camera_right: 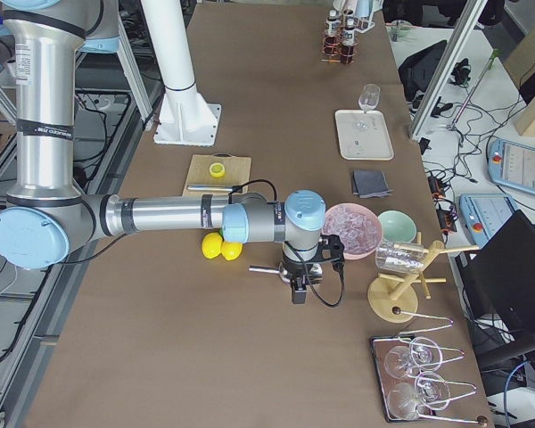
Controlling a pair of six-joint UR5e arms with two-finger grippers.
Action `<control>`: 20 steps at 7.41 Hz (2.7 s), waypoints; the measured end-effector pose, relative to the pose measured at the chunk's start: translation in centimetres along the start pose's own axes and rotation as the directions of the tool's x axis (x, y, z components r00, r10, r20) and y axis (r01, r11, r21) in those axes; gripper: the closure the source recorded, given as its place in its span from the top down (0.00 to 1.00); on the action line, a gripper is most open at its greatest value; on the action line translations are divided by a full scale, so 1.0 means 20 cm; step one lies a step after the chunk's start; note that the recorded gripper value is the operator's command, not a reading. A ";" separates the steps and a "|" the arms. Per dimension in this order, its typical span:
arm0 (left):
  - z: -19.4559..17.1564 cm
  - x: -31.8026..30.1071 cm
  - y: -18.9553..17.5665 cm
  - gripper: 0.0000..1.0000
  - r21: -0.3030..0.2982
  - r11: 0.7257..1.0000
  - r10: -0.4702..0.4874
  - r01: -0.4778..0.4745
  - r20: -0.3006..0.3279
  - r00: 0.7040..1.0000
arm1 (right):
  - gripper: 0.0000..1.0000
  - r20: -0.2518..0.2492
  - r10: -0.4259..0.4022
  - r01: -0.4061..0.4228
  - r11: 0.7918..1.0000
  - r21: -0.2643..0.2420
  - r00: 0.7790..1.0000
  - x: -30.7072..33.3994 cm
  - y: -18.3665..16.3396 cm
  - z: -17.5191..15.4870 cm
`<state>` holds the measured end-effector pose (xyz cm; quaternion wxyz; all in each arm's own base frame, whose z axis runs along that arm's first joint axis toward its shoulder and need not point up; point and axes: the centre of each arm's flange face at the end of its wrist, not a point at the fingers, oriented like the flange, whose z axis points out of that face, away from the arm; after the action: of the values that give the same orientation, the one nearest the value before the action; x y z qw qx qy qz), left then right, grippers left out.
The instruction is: Take tea from basket to plate
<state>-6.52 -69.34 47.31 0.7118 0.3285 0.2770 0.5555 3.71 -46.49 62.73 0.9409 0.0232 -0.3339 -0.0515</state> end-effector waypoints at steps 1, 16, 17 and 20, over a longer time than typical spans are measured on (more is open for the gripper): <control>0.06 0.02 -0.06 0.98 0.013 1.000 0.003 -0.003 -0.023 1.000 | 1.00 0.000 0.000 0.000 1.000 0.000 1.000 0.00 0.00 0.00; 0.11 0.16 -0.20 0.50 0.035 0.999 0.010 -0.009 -0.023 1.000 | 1.00 0.000 0.002 -0.002 1.000 -0.002 1.000 0.00 0.00 0.00; 0.12 0.17 -0.18 0.17 0.036 0.999 0.027 -0.026 -0.020 0.999 | 1.00 0.000 0.002 -0.002 1.000 -0.002 1.000 0.00 0.00 0.01; 0.12 0.17 -0.15 0.00 0.036 0.999 0.040 -0.039 -0.017 0.999 | 1.00 0.000 0.001 -0.001 1.000 -0.001 1.000 0.00 0.00 0.00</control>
<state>-2.05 -66.84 46.37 0.6921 0.3416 0.2867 0.5675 3.71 -46.55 62.84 0.9410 0.0224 -0.3339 -0.0511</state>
